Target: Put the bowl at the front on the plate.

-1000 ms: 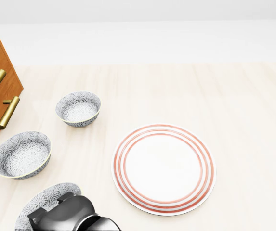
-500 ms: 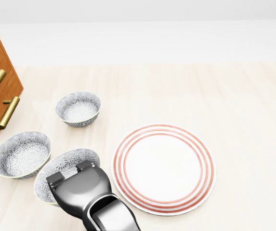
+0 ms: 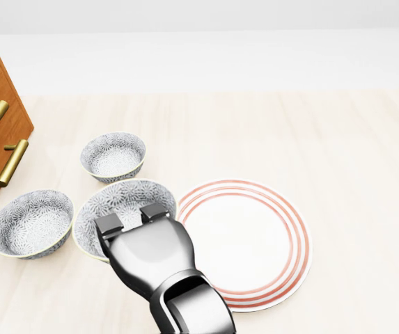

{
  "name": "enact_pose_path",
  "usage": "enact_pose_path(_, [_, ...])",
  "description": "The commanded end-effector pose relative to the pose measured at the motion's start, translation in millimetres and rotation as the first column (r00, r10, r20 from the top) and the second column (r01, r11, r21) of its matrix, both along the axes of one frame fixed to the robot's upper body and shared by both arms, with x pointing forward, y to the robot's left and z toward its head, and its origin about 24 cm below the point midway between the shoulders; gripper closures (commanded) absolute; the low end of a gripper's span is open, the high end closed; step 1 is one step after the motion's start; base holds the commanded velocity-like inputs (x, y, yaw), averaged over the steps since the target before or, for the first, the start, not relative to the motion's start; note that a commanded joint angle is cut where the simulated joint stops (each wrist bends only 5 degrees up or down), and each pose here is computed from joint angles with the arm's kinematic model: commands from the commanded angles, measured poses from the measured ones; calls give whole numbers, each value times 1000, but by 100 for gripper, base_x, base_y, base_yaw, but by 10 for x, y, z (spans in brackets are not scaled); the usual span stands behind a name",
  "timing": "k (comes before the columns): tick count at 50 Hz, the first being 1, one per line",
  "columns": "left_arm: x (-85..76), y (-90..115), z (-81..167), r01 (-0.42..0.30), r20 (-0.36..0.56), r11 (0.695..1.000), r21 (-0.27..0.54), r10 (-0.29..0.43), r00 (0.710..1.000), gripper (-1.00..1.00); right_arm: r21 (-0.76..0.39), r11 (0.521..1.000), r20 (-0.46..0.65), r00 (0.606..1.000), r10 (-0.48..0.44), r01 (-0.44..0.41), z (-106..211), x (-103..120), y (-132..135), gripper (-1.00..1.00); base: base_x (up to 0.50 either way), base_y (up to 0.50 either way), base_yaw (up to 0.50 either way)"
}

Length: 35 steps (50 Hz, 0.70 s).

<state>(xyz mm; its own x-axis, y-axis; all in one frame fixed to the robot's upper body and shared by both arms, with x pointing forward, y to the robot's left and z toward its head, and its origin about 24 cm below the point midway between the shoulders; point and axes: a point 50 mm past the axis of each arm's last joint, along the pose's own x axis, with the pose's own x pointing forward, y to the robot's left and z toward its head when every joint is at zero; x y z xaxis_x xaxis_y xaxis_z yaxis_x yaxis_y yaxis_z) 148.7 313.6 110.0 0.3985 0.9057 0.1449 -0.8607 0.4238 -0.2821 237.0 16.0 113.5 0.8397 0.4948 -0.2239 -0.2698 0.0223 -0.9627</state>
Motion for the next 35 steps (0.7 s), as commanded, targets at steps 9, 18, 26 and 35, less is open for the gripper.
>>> enact_pose_path(9, [9,0,-11,2,-8,1000,1,-2,1000,-100,33,995,152,983,-103,99,343,-228,-361,100,0,0,0])
enact_pose_path(18, [5,-1,7,2,-3,1000,7,-2,1000,-100,31,989,156,977,-146,143,367,-264,-477,100,0,0,0])
enact_pose_path(26, [26,2,-11,5,-8,1000,1,-5,1000,-100,51,987,189,969,-159,152,410,-308,-535,100,0,0,0])
enact_pose_path(35, [23,5,-16,4,-7,1000,-3,-4,1000,-100,54,985,186,967,-172,164,345,-415,-625,100,0,0,0])
